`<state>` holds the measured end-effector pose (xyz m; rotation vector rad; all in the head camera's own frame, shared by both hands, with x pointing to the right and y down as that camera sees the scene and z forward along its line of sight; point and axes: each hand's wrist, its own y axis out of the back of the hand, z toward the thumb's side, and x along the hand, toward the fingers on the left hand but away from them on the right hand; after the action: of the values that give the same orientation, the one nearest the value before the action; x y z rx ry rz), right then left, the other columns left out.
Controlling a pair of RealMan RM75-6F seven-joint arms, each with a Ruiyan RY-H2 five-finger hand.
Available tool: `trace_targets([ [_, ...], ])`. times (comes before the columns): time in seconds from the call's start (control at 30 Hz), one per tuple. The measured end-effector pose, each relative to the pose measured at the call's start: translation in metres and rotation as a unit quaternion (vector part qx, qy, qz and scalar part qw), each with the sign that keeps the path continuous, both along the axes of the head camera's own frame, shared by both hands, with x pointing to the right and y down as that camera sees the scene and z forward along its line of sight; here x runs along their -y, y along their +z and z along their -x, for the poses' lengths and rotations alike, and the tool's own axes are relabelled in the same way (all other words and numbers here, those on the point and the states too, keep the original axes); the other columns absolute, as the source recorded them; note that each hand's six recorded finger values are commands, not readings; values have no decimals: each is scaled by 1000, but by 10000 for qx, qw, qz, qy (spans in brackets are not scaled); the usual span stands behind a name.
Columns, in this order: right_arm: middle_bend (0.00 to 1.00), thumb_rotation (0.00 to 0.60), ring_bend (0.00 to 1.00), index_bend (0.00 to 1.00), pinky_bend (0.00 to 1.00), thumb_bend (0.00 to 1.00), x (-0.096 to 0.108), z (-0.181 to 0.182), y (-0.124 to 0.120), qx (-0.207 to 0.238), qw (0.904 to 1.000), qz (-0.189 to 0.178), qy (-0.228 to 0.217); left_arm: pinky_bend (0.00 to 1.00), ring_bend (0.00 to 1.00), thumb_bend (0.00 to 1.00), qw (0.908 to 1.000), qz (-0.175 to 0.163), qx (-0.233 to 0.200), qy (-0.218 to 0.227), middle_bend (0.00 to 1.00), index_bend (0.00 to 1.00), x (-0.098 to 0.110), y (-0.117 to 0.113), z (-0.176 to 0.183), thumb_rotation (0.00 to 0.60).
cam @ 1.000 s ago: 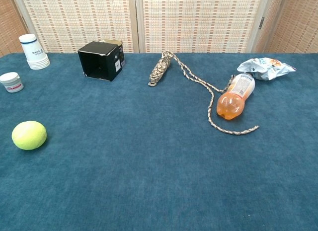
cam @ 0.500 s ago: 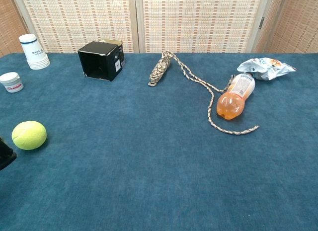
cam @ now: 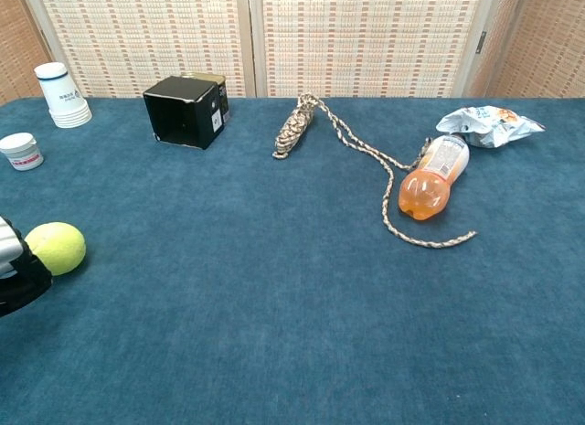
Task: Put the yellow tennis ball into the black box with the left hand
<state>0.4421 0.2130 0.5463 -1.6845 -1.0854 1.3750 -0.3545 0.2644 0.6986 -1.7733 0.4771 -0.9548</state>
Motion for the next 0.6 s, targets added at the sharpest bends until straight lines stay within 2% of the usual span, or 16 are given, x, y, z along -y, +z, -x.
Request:
trace_targets([
  [0.33,0,600,0,112,0,0,-1,3,-4,88,9999,-70,-130,1000,1000,686,9960,596,287,-604,1000,1000,6,1,13,600],
  [0.6,0,600,0,114,0,0,-2,7,-4,76,9997,-75,-206,1000,1000,686,9909,970,464,-808,1000,1000,4,10,16,600],
])
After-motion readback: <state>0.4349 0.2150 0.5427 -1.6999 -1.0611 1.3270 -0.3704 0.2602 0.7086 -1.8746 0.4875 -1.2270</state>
